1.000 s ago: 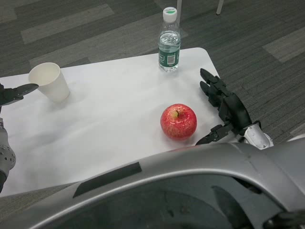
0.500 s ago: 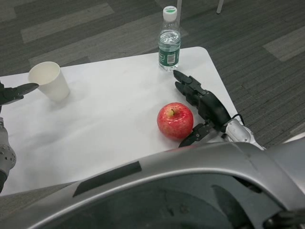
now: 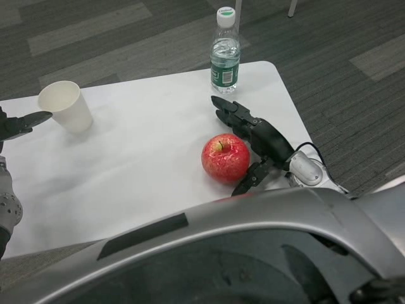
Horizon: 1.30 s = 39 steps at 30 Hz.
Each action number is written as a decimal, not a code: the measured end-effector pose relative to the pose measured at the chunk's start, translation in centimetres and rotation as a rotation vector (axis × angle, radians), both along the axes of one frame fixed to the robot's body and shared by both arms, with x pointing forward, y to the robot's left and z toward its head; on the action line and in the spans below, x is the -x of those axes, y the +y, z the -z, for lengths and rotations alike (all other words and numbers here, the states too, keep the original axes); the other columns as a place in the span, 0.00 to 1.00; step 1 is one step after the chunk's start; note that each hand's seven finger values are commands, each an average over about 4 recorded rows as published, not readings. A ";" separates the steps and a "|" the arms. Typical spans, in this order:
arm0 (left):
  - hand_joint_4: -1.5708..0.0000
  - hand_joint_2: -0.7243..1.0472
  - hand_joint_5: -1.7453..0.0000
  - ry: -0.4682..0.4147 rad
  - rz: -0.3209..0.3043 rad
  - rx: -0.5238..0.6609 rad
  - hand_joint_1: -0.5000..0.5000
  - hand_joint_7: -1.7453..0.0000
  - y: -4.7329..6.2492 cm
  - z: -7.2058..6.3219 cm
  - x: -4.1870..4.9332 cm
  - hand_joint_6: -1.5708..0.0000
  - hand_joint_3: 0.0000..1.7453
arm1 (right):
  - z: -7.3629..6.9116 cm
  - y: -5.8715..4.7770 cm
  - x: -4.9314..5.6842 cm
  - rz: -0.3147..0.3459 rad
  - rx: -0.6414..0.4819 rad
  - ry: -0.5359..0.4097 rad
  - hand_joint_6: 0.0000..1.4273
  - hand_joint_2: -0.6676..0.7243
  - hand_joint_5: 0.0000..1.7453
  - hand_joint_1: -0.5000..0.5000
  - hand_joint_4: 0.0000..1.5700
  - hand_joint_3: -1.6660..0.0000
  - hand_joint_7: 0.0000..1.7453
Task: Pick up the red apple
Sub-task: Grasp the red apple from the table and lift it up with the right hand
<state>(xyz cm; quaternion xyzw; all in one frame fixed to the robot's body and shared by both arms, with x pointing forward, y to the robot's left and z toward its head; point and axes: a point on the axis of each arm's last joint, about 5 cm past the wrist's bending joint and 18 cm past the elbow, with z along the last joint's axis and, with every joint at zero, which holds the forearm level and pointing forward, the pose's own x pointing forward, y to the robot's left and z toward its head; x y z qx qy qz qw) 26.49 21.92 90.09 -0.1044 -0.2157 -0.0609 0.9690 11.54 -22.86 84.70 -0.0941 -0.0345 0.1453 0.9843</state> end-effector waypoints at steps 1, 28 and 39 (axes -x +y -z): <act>1.00 0.50 1.00 0.002 0.000 0.000 0.24 0.76 0.0 0.1 0.05 1.00 0.03 | 0.0 0.0 0.0 -0.004 0.003 0.000 0.00 0.38 0.00 0.08 0.00 0.94 0.04; 1.00 0.50 1.00 -0.001 -0.001 0.007 0.24 0.76 0.1 0.2 0.34 1.00 0.00 | -0.1 0.0 -0.7 -0.068 0.052 0.006 0.36 0.09 0.78 0.29 0.07 0.38 0.92; 1.00 0.50 1.00 -0.001 -0.001 0.007 0.24 0.76 0.1 0.2 0.34 1.00 0.00 | 0.0 0.0 -0.8 -0.032 0.032 -0.001 0.48 0.09 0.78 0.29 0.10 0.38 0.88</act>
